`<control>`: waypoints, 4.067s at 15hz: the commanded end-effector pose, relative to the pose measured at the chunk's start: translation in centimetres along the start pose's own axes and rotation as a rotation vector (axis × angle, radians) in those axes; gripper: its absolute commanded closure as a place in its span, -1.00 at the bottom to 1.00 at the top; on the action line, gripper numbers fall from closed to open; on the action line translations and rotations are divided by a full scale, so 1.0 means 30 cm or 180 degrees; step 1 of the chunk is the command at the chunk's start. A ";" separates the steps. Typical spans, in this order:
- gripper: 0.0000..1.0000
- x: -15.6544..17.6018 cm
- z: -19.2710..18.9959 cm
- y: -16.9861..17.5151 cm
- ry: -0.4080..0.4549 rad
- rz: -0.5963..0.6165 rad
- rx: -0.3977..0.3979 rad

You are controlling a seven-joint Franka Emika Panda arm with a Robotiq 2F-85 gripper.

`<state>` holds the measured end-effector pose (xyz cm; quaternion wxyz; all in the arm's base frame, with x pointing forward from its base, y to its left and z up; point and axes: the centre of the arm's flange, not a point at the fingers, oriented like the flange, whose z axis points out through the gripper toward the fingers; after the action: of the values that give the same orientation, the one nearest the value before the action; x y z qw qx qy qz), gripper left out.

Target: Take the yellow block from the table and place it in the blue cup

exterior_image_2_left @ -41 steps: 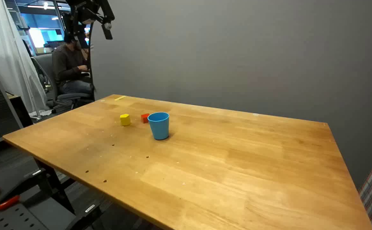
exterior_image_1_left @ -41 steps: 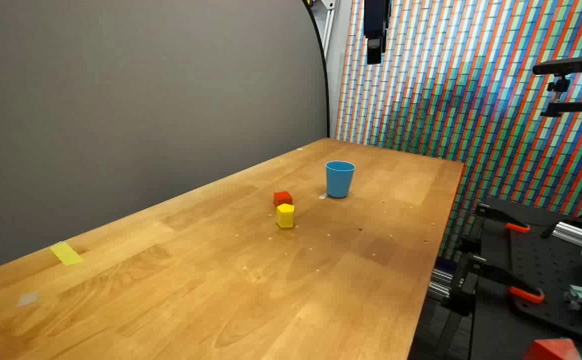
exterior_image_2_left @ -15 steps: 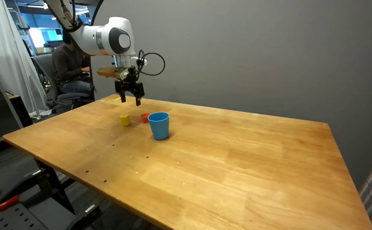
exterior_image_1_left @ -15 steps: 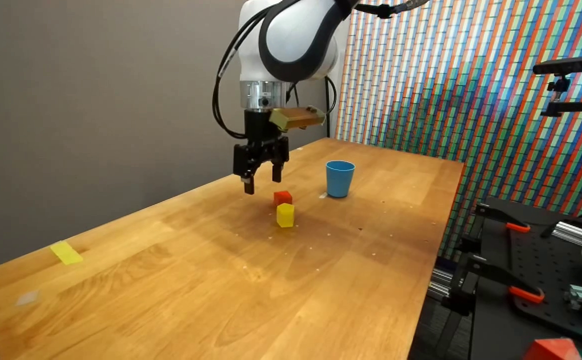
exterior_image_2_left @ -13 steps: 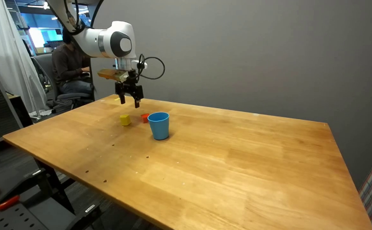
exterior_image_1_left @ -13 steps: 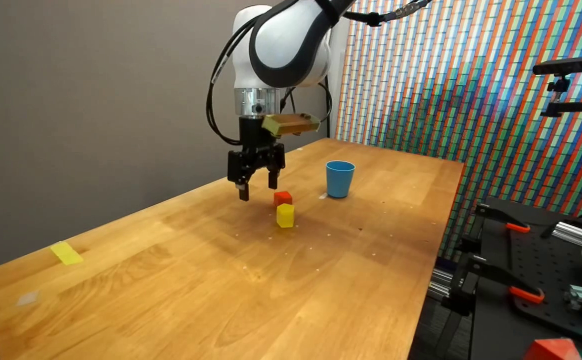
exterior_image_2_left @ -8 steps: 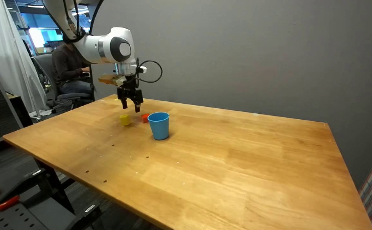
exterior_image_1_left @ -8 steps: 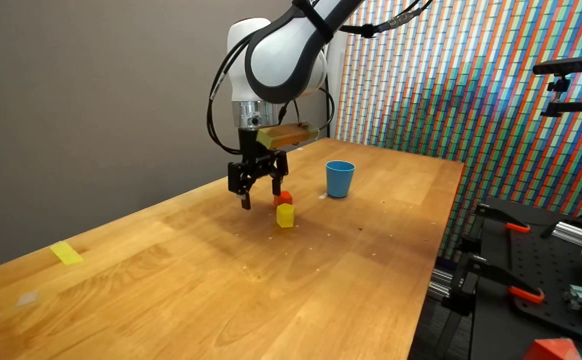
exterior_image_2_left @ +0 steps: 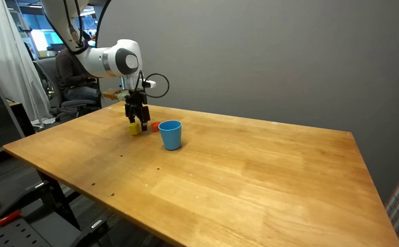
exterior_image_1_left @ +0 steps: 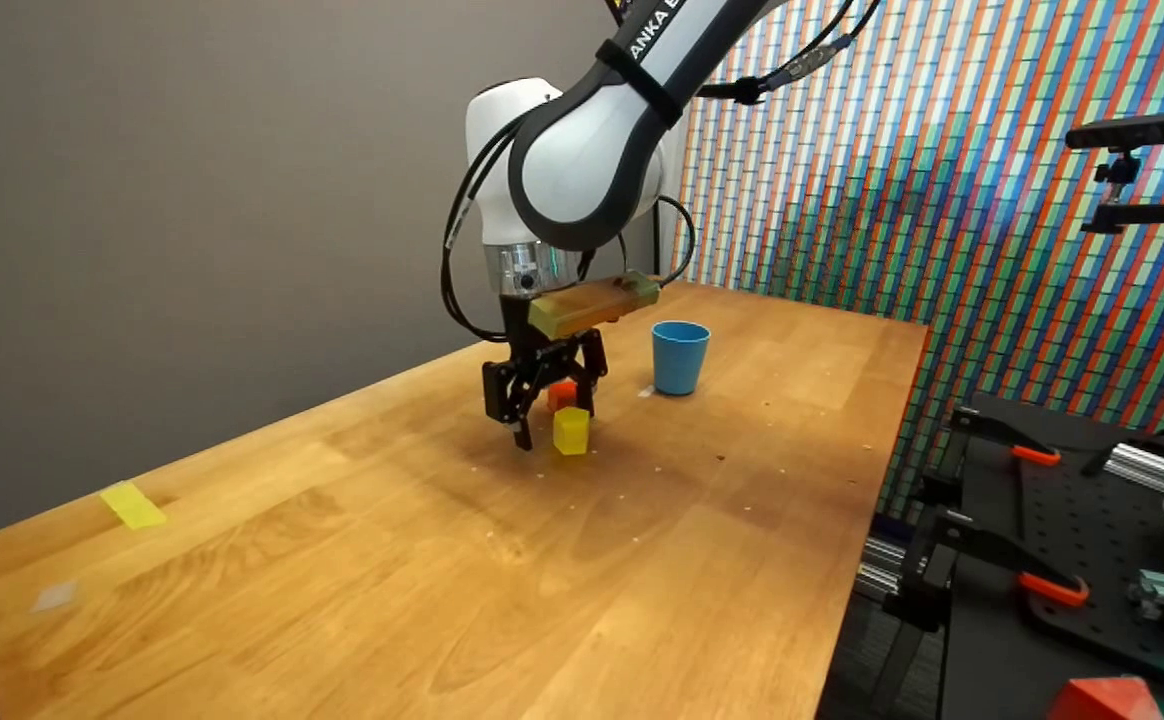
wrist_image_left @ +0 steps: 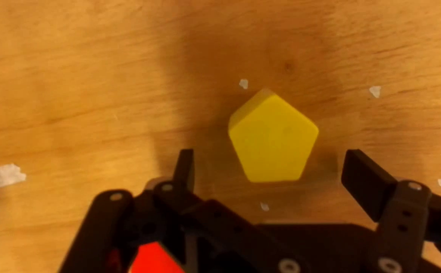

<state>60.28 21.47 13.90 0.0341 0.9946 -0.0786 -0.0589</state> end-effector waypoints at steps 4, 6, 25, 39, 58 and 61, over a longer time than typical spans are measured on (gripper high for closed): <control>-0.17 -0.064 -0.005 0.047 0.0073 0.0276 -0.0116; 0.16 -0.065 -0.017 0.048 0.0075 0.0321 -0.0115; 0.71 -0.186 -0.404 0.623 0.0778 0.2226 -0.0339; 0.71 -0.120 -0.302 0.656 0.0928 0.2322 -0.0485; -1.00 -0.254 -0.588 0.322 0.0977 0.0370 -0.0274; -1.00 -0.286 -0.683 0.252 0.0969 -0.0163 -0.0107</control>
<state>53.49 15.61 32.04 0.0851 0.9851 -0.1147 0.0959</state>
